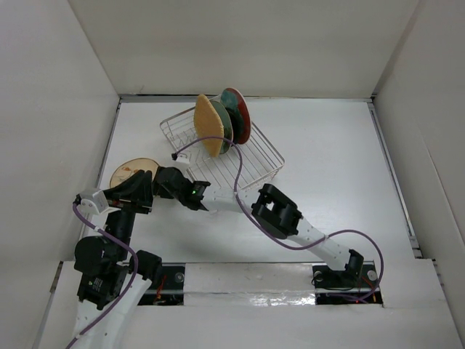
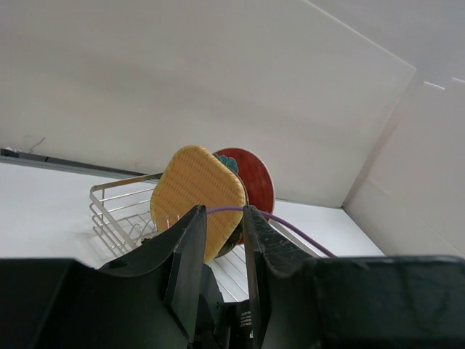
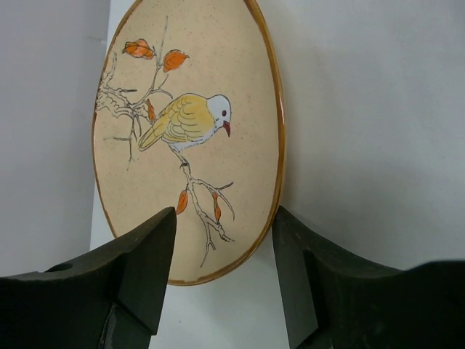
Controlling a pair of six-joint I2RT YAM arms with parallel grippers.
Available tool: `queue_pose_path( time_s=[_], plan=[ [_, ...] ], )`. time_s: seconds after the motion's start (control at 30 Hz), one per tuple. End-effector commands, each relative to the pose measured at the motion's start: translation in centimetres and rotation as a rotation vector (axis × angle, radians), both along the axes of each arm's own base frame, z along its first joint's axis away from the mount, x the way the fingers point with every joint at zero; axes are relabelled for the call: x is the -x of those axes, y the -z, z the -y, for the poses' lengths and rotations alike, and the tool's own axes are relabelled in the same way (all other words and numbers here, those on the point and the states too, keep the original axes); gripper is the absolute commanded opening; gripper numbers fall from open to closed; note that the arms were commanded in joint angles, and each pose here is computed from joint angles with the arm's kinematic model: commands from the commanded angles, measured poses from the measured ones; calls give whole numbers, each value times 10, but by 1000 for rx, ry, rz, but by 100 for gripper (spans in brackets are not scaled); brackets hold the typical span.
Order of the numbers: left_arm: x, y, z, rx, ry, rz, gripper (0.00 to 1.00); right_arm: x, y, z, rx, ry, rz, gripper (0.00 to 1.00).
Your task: Load the plates into the dish rack
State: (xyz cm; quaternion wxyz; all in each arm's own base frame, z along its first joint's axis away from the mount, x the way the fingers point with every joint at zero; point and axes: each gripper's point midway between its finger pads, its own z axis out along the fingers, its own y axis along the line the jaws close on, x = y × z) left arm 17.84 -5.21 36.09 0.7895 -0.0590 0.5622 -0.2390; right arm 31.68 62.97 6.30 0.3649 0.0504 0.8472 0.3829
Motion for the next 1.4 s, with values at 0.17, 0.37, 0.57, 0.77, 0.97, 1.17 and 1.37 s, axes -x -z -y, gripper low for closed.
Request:
queue_pose_path(
  time_s=[0.17, 0.37, 0.57, 0.77, 0.97, 1.17, 1.37],
  plan=[
    [8, -19, -1, 16, 12, 59, 24, -13, 14, -2, -62, -1, -71, 24],
    [8, -20, -1, 16, 9, 61, 24, -6, 9, 7, -57, -27, -54, 2],
    [8, -19, -1, 14, 11, 60, 24, 29, 11, 35, 18, -121, -30, 0],
    [7, -19, 1, 15, 17, 58, 24, 73, 24, 58, 100, -218, -51, 0],
    [6, -18, 1, 12, 18, 53, 24, 70, 35, 54, 167, -241, -46, 50],
    [8, -19, 1, 14, 18, 59, 24, 80, 45, 42, 153, -281, -72, 56],
    [13, -22, -2, 22, 17, 77, 24, 91, 47, 28, 127, -335, -96, 42]
  ],
)
